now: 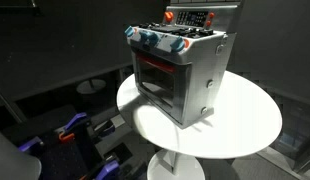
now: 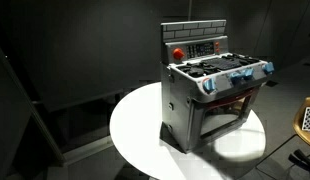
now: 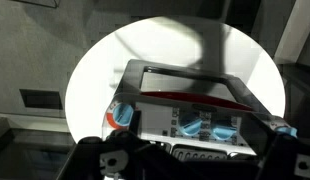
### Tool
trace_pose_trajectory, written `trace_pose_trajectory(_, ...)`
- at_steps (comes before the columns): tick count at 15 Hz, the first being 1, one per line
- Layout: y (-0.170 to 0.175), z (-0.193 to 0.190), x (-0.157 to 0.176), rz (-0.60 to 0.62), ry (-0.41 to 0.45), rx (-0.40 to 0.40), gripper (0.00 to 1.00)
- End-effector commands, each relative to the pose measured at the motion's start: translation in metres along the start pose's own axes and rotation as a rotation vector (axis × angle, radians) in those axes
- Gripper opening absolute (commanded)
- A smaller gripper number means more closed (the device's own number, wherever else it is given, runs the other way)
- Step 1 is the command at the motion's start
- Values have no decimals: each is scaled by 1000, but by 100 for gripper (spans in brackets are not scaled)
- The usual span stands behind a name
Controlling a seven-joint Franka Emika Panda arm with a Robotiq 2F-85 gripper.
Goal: Push the top orange button on the right side of the stoves button display
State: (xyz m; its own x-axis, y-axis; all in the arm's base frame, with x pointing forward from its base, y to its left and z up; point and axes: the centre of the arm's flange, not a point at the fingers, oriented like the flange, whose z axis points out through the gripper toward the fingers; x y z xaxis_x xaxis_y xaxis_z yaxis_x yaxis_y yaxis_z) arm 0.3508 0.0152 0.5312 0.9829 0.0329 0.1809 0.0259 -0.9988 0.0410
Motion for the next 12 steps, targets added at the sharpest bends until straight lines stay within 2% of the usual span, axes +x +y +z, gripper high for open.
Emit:
trace_pose_trajectory(1, 0, 0, 0, 0, 1, 0, 100)
trace_pose_trajectory(4, 0, -1, 0, 0, 2, 0, 100)
trace_pose_trajectory(12, 2, -10, 46, 88, 108, -20, 100)
